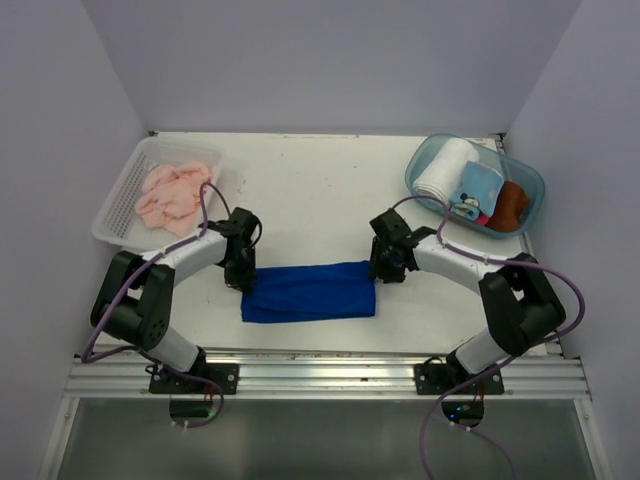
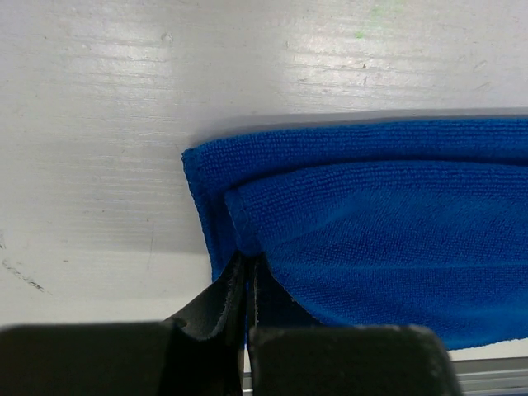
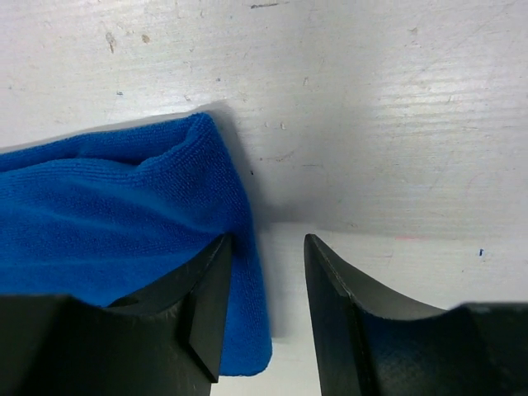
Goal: Roll the towels
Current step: Fold the towel
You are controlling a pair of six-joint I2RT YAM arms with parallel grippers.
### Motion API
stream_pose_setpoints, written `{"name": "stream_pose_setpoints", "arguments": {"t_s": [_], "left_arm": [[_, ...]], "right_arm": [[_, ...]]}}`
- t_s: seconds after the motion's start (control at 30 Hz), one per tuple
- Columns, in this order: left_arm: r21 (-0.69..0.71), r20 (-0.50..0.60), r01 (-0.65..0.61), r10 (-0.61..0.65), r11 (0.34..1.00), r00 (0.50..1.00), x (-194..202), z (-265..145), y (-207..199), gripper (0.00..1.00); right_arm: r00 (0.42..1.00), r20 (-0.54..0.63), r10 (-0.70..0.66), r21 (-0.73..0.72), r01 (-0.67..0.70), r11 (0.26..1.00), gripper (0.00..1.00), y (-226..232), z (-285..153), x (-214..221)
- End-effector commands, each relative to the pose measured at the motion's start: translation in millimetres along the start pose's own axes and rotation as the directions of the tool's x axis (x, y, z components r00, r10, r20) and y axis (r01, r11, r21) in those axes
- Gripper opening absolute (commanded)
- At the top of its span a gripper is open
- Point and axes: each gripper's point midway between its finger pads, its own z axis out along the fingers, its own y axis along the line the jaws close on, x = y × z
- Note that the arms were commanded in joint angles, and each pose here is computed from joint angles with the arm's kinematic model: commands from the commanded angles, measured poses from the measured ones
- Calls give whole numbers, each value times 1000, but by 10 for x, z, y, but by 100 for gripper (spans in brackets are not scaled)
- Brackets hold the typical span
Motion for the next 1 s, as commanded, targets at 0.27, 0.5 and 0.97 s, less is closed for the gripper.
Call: {"name": "stream_pose_setpoints", "arguments": {"t_s": [0.27, 0.5, 0.97], "left_arm": [[-22, 91, 8, -6, 1000, 996, -264, -102, 17, 14], [-21, 240, 42, -36, 999, 970, -536, -568, 10, 39], [241, 175, -62, 19, 969, 984, -108, -518, -494, 37]], "right_arm": [[990, 126, -70, -36, 75, 997, 44, 239, -500, -213], [979, 146, -141, -27, 146, 989, 37, 393, -536, -201], [970, 51, -238, -35, 240, 970, 10, 735, -58, -270]]}}
